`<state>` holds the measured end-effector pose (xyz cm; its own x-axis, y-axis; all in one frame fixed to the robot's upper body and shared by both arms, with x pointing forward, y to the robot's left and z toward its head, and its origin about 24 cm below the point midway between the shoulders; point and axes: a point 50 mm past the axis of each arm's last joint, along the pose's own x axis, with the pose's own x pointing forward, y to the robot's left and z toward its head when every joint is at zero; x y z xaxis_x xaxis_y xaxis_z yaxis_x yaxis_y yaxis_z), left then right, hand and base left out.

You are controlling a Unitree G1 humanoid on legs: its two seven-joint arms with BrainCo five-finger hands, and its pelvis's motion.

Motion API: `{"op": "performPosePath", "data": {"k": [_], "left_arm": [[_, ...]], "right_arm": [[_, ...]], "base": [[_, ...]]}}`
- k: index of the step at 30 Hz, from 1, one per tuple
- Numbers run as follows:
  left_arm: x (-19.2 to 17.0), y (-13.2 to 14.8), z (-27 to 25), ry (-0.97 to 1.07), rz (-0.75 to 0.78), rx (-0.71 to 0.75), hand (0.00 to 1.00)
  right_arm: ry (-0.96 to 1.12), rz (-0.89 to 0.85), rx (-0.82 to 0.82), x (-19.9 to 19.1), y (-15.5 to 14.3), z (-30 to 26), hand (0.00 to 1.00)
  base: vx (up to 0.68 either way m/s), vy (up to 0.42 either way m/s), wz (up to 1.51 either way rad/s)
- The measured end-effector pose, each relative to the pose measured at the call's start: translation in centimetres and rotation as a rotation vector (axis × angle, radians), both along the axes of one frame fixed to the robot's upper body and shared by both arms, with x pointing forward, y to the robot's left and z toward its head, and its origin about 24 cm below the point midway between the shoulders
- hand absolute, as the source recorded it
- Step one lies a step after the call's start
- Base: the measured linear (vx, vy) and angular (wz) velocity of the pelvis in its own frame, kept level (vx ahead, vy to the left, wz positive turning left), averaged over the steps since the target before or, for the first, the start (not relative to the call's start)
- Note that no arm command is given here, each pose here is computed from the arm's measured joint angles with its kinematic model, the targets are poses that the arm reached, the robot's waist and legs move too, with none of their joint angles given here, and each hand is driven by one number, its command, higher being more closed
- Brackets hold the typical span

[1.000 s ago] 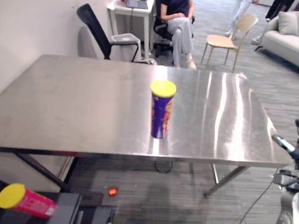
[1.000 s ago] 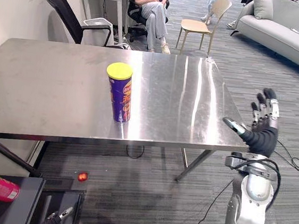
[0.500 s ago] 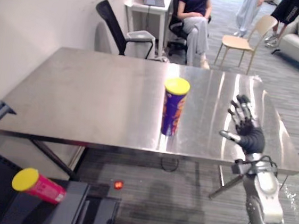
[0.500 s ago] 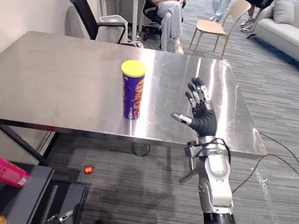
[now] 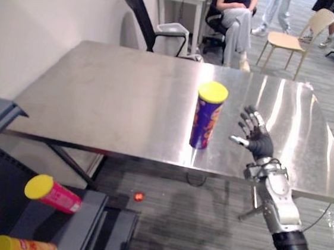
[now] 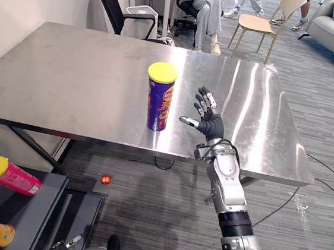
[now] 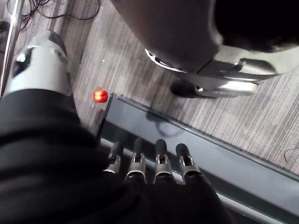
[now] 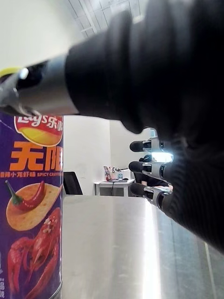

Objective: Put the gum and the chips on the shelf.

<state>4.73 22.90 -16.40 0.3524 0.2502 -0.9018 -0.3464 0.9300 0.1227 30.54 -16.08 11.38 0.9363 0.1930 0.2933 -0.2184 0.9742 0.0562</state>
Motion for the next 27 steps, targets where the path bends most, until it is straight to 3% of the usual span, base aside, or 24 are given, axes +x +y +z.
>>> {"op": "performPosePath", "data": {"k": [27], "left_arm": [[0.6,0.0,0.2,-0.028,-0.009,0.001,0.0]], "right_arm": [[-0.062,0.101,-0.031,3.1,3.5,3.7,0.0]], "base": [[0.0,-0.005,0.02]]}}
